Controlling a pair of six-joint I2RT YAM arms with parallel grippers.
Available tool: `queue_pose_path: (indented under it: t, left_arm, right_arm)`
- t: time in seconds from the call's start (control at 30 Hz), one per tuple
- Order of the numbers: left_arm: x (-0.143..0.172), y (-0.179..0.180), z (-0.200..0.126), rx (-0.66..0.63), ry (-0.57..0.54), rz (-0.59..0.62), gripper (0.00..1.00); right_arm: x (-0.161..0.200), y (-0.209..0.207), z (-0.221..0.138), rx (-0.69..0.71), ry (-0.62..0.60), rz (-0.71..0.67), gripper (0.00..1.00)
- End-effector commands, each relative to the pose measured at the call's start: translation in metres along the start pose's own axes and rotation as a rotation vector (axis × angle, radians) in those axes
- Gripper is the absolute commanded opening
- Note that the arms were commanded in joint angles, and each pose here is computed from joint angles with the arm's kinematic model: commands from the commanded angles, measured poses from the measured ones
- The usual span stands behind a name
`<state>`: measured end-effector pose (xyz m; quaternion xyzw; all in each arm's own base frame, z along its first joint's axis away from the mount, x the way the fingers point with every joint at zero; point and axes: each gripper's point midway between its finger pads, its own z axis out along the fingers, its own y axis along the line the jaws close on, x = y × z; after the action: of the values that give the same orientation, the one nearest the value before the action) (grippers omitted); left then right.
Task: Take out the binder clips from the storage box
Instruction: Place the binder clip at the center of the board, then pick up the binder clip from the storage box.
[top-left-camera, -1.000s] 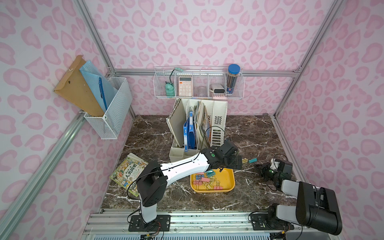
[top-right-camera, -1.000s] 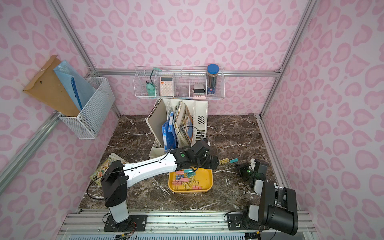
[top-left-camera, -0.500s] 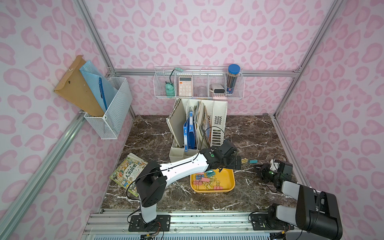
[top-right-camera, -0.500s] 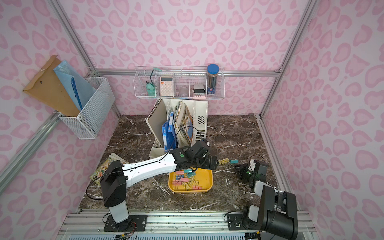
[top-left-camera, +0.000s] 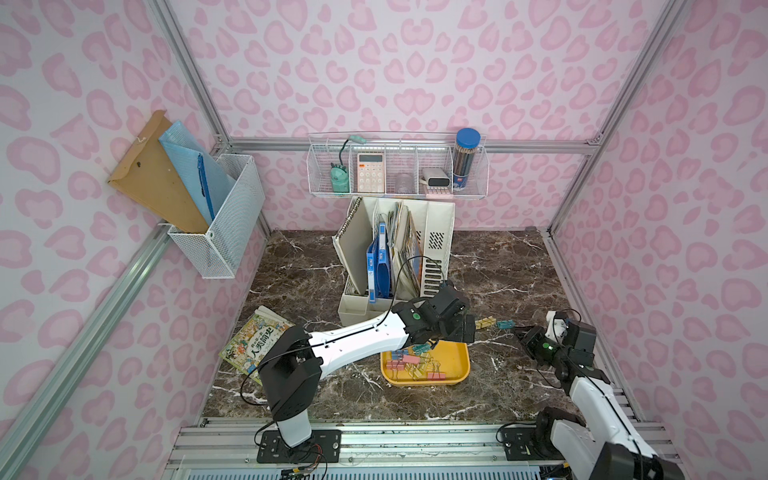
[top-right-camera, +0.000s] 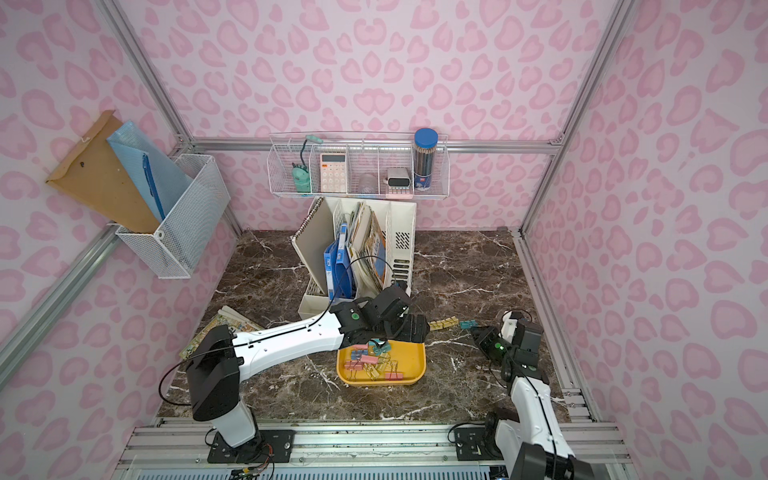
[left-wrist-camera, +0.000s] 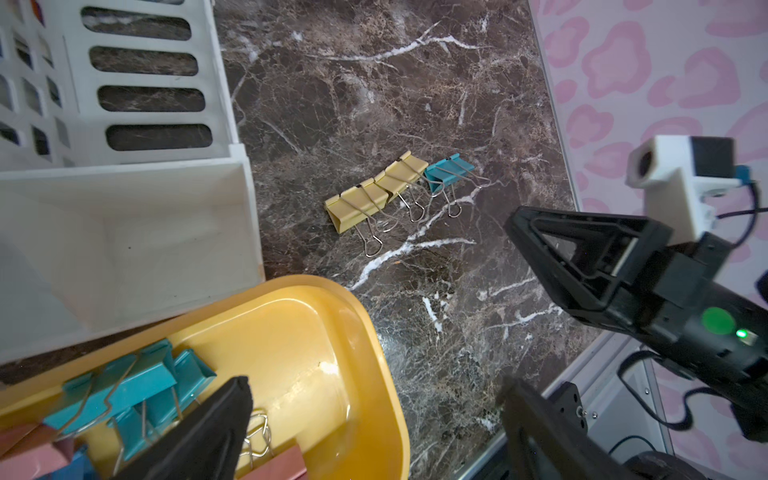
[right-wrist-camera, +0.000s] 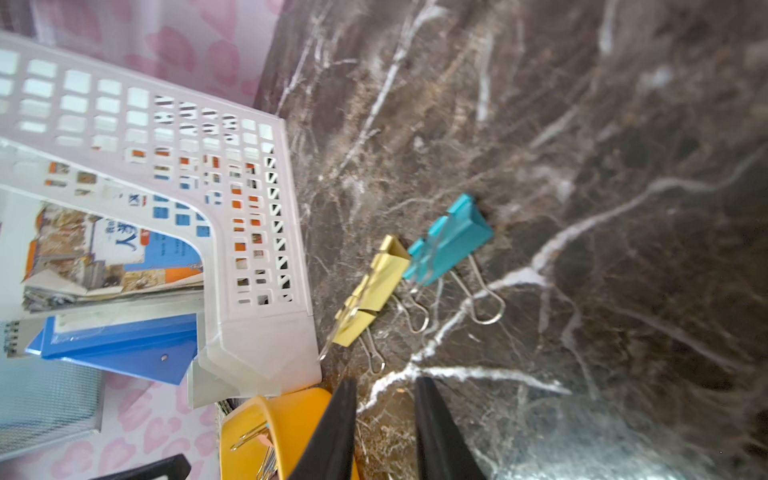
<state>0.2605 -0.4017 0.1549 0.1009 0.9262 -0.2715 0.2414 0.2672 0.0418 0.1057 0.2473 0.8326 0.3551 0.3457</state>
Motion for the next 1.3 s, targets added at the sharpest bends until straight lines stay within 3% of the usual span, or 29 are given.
queue_pose_path:
  t: [0.0,0.2,0.47,0.7,1.0,1.27]
  left_arm:
    - [-0.004,0.018,-0.009,-0.061,-0.057,-0.036,0.93]
    - [0.005,0.056,-0.025,-0.115,-0.087,-0.113,0.8]
    - [0.011,0.099,-0.048,-0.209,-0.128,-0.209,0.71]
    - [0.017,0.123,-0.058,-0.262,-0.143,-0.288,0.65]
    - [0.02,0.141,-0.057,-0.321,-0.086,-0.326,0.59]
    - [0.028,0.15,-0.042,-0.327,-0.013,-0.466,0.51]
  right_arm:
    - [0.008,0.021,-0.011,0.007,0.007,-0.136,0.27]
    - [0.066,0.09,-0.006,-0.148,0.17,-0.352,0.27]
    - [0.147,0.122,0.019,-0.148,0.431,-0.557,0.28]
    - [0.181,0.148,0.047,-0.19,0.492,-0.521,0.3]
    - [0.193,0.15,0.086,-0.061,0.573,-0.562,0.3]
    - [0.194,0.153,0.097,-0.055,0.551,-0.507,0.33]
